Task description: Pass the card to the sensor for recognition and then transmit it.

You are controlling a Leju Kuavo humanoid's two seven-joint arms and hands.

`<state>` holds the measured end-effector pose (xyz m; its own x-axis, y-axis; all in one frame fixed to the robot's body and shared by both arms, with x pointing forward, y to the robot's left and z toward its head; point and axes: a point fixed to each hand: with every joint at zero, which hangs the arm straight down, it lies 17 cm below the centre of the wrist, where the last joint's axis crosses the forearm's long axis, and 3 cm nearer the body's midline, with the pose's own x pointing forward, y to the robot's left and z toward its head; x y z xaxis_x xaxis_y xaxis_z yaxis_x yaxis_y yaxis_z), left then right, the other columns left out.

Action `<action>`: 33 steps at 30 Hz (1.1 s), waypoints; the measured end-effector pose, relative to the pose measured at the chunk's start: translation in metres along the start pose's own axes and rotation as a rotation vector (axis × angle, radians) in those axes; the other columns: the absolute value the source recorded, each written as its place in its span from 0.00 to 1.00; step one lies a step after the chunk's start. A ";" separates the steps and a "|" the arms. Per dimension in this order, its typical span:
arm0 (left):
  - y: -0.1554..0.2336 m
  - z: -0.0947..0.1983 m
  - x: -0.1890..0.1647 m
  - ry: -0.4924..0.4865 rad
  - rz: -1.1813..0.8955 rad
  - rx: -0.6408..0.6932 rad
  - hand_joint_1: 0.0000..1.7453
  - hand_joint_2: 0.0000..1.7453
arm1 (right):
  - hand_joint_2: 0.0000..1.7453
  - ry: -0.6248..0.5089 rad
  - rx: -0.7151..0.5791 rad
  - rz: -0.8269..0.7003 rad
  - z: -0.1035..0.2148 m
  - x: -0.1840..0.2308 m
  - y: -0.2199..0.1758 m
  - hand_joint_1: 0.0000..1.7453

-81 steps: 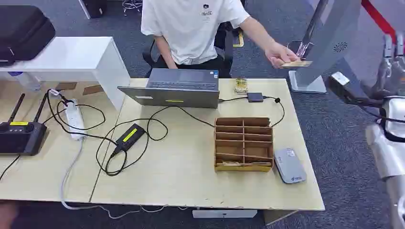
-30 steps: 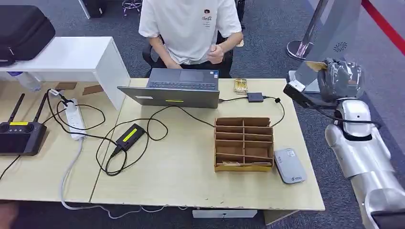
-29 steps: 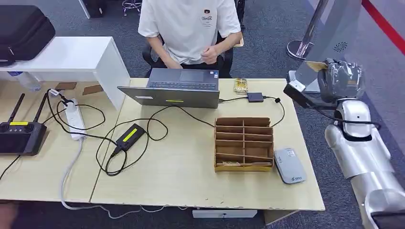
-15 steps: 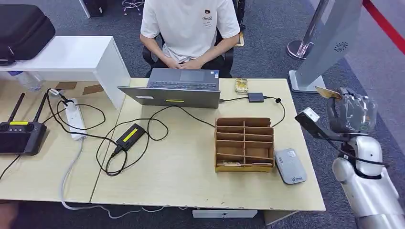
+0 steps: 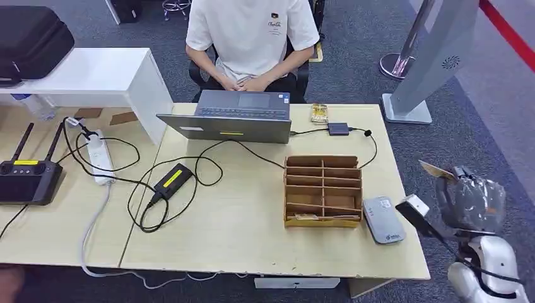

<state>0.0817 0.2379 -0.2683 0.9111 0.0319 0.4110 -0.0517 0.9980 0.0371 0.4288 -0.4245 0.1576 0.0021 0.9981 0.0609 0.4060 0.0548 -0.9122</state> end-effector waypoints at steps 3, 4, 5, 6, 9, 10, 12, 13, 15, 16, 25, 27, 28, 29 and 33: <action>0.000 0.000 0.000 0.000 -0.003 0.000 0.00 1.00 | 1.00 -0.004 0.026 -0.006 0.014 0.008 0.011 1.00; -0.001 0.000 0.000 0.000 -0.003 0.000 0.00 1.00 | 1.00 -0.005 0.030 -0.005 0.017 0.011 0.014 1.00; -0.001 0.000 0.000 0.000 -0.004 0.000 0.00 1.00 | 1.00 -0.004 0.034 -0.007 0.019 0.012 0.016 1.00; -0.001 0.000 0.000 -0.001 -0.005 0.002 0.00 1.00 | 1.00 -0.002 0.039 -0.009 0.021 0.014 0.019 1.00; -0.001 0.000 0.000 0.000 -0.007 0.004 0.00 1.00 | 1.00 0.010 0.058 -0.023 0.027 0.018 0.028 1.00; -0.001 0.000 0.000 0.000 -0.008 0.005 0.00 1.00 | 1.00 0.013 0.064 -0.029 0.029 0.020 0.031 1.00; -0.001 0.000 0.000 0.001 -0.009 0.005 0.00 1.00 | 1.00 0.019 0.076 -0.038 0.032 0.022 0.037 1.00; -0.001 0.000 -0.001 0.004 -0.009 0.006 0.00 1.00 | 1.00 0.023 0.082 -0.043 0.033 0.024 0.039 1.00; -0.001 0.000 -0.001 0.007 -0.010 0.006 0.00 1.00 | 1.00 0.026 0.091 -0.050 0.035 0.026 0.043 1.00; 0.000 0.000 -0.001 0.008 -0.011 0.008 0.00 1.00 | 1.00 0.029 0.096 -0.054 0.036 0.027 0.046 1.00; 0.000 -0.001 -0.002 0.019 -0.013 0.012 0.00 1.00 | 1.00 0.043 0.153 -0.070 0.050 0.036 0.069 1.00; 0.000 -0.001 -0.002 0.020 -0.014 0.012 0.00 1.00 | 1.00 0.050 0.166 -0.074 0.054 0.037 0.074 1.00; 0.000 -0.001 -0.002 0.020 -0.014 0.012 0.00 1.00 | 1.00 0.052 0.171 -0.074 0.056 0.038 0.076 1.00; 0.000 -0.001 -0.003 0.021 -0.014 0.012 0.00 1.00 | 1.00 0.053 0.178 -0.074 0.058 0.038 0.079 1.00; -0.001 0.000 -0.003 0.021 -0.013 0.011 0.00 1.00 | 1.00 0.063 0.202 -0.077 0.067 0.040 0.088 1.00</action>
<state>0.0794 0.2370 -0.2698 0.9202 0.0200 0.3909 -0.0439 0.9977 0.0523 0.4035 -0.3783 0.0527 0.0379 0.9875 0.1530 0.2159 0.1414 -0.9661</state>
